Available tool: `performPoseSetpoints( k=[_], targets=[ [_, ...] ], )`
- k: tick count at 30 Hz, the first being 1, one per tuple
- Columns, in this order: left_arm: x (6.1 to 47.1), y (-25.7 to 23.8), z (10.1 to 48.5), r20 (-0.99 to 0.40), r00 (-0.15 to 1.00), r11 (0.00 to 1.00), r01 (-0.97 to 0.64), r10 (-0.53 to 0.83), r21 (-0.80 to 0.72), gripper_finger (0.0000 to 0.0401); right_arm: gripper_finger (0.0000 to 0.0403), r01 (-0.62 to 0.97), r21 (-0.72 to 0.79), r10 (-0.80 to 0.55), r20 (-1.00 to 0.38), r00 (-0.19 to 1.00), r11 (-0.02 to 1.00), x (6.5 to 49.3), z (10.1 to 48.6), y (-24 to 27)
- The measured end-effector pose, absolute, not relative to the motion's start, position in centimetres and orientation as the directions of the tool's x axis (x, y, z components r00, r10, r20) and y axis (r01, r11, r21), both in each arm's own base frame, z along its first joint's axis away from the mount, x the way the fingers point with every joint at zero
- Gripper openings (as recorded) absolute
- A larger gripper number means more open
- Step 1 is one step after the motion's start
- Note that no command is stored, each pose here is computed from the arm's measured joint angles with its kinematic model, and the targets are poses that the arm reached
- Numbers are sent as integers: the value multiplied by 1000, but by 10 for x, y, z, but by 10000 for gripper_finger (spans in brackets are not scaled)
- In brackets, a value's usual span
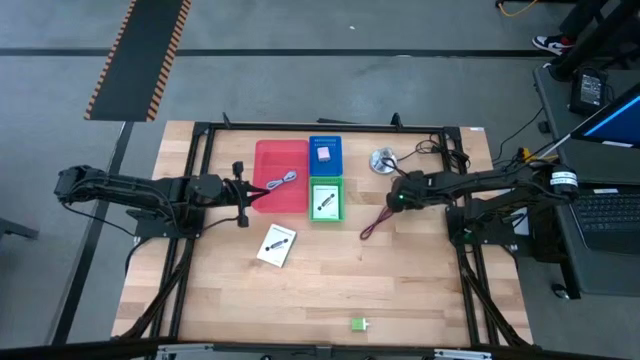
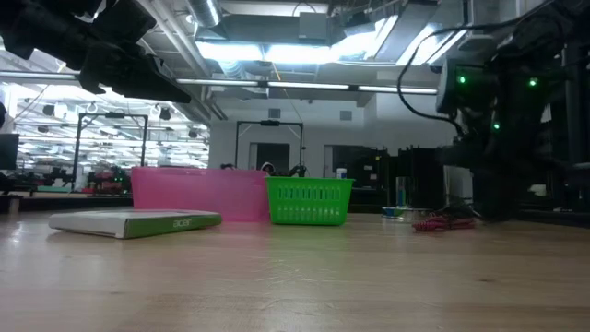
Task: Pick and place items into bin
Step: Put the black charger cable into the red bin
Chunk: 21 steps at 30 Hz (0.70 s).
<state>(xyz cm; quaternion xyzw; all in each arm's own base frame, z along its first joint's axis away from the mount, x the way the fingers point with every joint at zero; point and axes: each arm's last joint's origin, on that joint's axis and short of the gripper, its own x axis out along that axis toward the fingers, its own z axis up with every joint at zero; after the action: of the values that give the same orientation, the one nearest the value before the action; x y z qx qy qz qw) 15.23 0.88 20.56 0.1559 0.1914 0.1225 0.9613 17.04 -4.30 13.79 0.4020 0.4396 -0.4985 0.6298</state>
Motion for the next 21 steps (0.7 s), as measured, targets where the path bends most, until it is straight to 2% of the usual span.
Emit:
performPoseSetpoints(
  k=[9,12,17,21],
  targets=[
    [152,9,206,-328,897,921,-177,296,346,3,1,926,-25,-276,-957,87,378,179,158,-27],
    [152,9,206,-327,897,921,-177,295,346,3,0,884,-24,-274,-954,119,466,183,162,-20],
    [152,9,206,-327,898,920,-175,295,350,3,0,848,-13,-294,-941,169,530,191,172,-9],
    [152,9,206,-326,898,920,-175,295,350,3,0,783,-8,-285,-934,216,622,197,180,2]
  ],
)
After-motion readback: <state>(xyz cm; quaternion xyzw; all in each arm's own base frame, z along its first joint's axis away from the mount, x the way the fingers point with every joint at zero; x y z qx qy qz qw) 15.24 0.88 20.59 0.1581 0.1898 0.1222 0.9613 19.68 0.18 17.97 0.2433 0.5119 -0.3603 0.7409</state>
